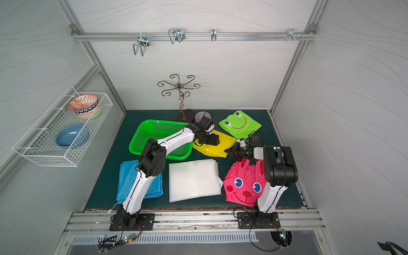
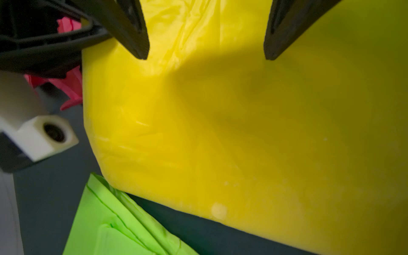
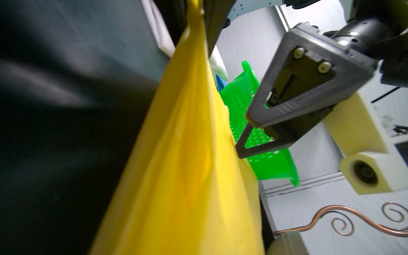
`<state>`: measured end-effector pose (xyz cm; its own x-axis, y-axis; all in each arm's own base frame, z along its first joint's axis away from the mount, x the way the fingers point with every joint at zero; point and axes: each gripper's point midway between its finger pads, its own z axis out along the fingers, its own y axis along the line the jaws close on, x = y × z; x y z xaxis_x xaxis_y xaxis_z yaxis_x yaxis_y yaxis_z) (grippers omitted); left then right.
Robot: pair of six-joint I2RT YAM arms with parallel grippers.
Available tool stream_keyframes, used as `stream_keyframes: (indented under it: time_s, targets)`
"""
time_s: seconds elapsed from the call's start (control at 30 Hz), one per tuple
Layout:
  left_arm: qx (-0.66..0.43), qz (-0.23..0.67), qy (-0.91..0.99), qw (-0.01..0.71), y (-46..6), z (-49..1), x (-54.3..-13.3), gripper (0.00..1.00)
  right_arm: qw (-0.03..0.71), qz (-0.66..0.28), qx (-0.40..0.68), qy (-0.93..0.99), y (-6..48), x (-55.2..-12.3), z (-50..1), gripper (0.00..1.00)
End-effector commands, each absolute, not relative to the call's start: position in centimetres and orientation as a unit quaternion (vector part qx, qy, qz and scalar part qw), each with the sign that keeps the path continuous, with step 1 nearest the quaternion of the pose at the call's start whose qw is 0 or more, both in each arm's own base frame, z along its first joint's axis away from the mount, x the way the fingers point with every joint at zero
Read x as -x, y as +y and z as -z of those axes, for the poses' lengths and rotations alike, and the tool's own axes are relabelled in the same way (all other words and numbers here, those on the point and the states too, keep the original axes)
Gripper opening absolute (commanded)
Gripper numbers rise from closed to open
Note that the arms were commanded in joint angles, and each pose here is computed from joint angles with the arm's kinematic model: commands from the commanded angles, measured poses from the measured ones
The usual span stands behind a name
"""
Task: Put the folded raincoat in the basket
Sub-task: Pick up the raincoat from the center of the board.
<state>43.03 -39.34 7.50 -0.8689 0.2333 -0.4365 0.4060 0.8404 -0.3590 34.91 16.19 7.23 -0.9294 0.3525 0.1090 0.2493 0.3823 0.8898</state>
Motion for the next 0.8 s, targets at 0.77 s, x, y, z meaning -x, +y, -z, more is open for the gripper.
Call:
stream_keyframes:
  time_s: [0.77]
  targets:
    - [-0.593,0.180,0.634,0.464,-38.9,-13.1,-36.9,0.98,0.030,-0.513,-0.233,0.826,16.3,-34.9,-13.7,0.08]
